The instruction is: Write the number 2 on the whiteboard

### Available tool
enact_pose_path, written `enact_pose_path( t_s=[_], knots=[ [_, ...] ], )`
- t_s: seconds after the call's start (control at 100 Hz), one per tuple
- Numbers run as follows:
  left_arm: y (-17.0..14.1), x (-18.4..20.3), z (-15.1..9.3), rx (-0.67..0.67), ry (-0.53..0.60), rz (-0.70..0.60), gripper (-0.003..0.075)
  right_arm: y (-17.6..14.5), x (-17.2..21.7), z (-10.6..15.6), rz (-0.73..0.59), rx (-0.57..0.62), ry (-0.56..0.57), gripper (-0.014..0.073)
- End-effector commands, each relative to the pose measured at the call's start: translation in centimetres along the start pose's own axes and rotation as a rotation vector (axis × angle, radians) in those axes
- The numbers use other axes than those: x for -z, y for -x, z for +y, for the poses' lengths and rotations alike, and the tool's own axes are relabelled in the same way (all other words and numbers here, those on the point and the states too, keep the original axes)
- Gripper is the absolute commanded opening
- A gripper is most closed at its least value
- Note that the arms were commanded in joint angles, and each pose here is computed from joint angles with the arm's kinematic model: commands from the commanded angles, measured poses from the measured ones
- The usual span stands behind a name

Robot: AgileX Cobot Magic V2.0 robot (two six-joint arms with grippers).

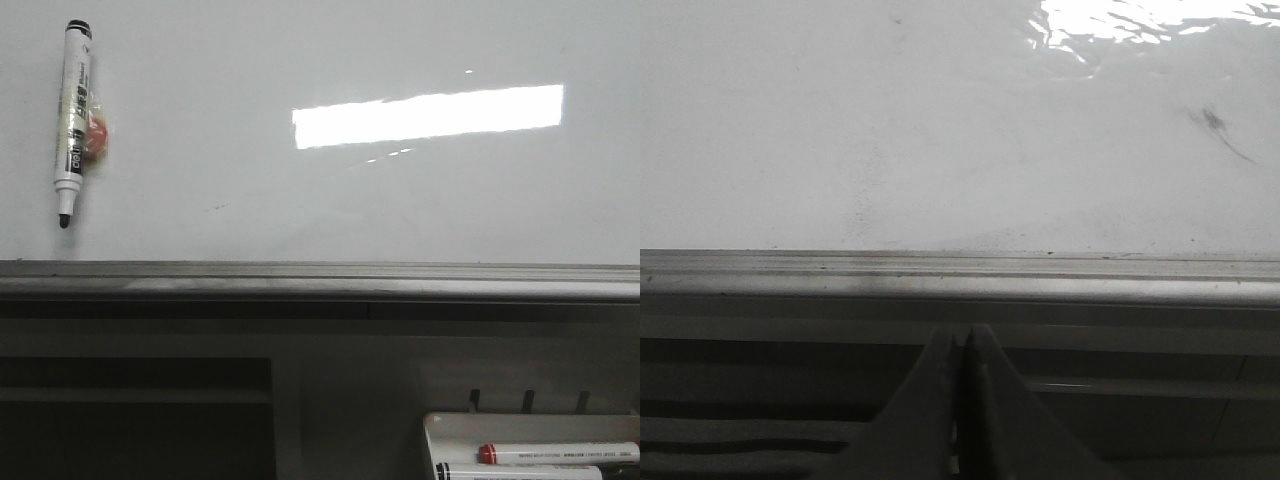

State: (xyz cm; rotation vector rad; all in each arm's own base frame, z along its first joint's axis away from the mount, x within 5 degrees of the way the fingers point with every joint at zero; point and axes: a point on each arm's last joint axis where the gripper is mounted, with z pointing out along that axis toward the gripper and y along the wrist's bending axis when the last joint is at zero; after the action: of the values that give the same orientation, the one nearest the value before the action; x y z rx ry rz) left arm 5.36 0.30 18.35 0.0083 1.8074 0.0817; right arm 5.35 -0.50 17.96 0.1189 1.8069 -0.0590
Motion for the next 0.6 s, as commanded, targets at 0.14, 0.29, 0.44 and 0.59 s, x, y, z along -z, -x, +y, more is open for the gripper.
enact_pose_path(
  t_s=[0.14, 0.29, 0.44, 0.59],
  knots=[
    [0.4, 0.1, 0.0, 0.000, 0.003, -0.092, -0.0020, -0.4, -0.1, -0.1, -0.027, 0.001, -0.008, -0.0060],
    [1.3, 0.2, -0.1, 0.090, -0.014, -0.191, -0.0020, 0.8, 0.0, -0.1, -0.160, 0.002, -0.014, -0.0060],
    [1.8, 0.3, 0.0, 0.038, 0.003, -0.248, -0.0020, 2.3, 0.4, -0.2, -0.334, 0.002, -0.023, -0.0060],
    [1.8, 0.3, 0.0, 0.038, 0.002, -0.244, -0.0020, 3.7, 1.0, -0.2, -0.507, 0.004, -0.031, -0.0060]
  ],
)
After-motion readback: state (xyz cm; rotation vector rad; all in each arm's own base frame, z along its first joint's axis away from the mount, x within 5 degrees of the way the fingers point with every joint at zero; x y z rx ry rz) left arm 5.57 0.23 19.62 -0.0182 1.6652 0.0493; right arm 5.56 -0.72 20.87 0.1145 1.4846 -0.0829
